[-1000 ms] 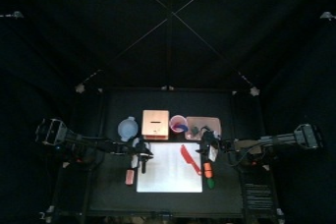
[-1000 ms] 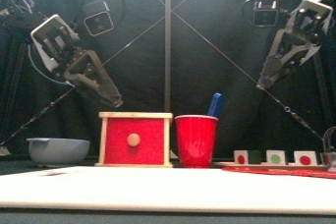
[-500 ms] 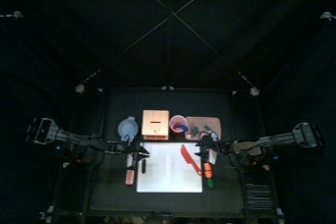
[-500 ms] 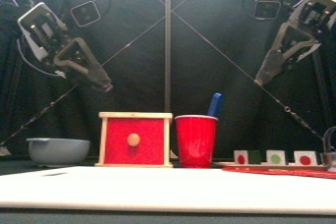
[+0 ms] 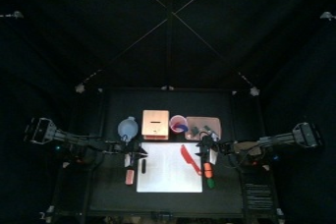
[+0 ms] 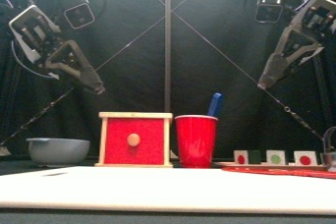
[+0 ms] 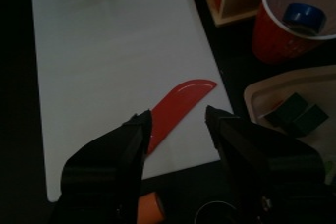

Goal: Place sushi on board then cut the sushi with the knife then place the pieces on the plate
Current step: Place the 4 sushi pieces on the plate

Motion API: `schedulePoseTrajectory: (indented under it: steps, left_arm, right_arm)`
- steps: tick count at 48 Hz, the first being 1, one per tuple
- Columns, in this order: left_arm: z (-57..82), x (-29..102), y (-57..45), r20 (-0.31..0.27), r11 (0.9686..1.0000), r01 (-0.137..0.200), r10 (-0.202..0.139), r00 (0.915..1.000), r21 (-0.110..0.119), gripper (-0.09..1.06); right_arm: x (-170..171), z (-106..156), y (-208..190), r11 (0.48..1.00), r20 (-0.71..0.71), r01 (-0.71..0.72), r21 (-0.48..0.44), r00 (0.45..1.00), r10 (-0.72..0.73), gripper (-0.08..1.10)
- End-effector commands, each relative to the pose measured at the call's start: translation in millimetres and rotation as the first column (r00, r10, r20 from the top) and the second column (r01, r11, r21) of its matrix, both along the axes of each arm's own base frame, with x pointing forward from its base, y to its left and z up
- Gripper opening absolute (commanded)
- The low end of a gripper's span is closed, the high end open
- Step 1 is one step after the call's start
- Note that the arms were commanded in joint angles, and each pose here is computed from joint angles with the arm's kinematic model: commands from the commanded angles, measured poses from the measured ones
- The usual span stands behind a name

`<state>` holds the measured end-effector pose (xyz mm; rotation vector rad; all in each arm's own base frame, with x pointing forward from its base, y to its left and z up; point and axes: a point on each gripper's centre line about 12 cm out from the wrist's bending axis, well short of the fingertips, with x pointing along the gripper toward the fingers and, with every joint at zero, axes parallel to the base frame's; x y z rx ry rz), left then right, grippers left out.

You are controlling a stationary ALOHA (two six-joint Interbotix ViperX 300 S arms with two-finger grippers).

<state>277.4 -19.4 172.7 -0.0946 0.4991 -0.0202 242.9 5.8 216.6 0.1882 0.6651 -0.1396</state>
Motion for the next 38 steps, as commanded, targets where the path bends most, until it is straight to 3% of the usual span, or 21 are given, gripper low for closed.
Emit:
schedulePoseTrajectory:
  steps: [1,15,38]
  left_arm:
    - [3.5,0.1,-0.4,0.014,0.9999,-0.006,0.007,0.9999,-0.011,0.62]
    - [-0.9,-3.5,0.0,-0.004,0.9998,-0.01,0.01,0.9999,-0.015,0.62]
    - [-12.9,-11.2,1.4,-0.106,0.9999,-0.007,0.006,0.9943,-0.011,0.61]
  right_arm:
    - [2,6,0,1.0,0.023,0.002,0.007,1.0,-0.002,0.83]
    - [2,6,-2,1.0,0.021,0.012,0.013,1.0,-0.012,0.83]
    - [-2,-2,-18,0.997,0.0,0.074,0.006,0.997,-0.074,0.83]
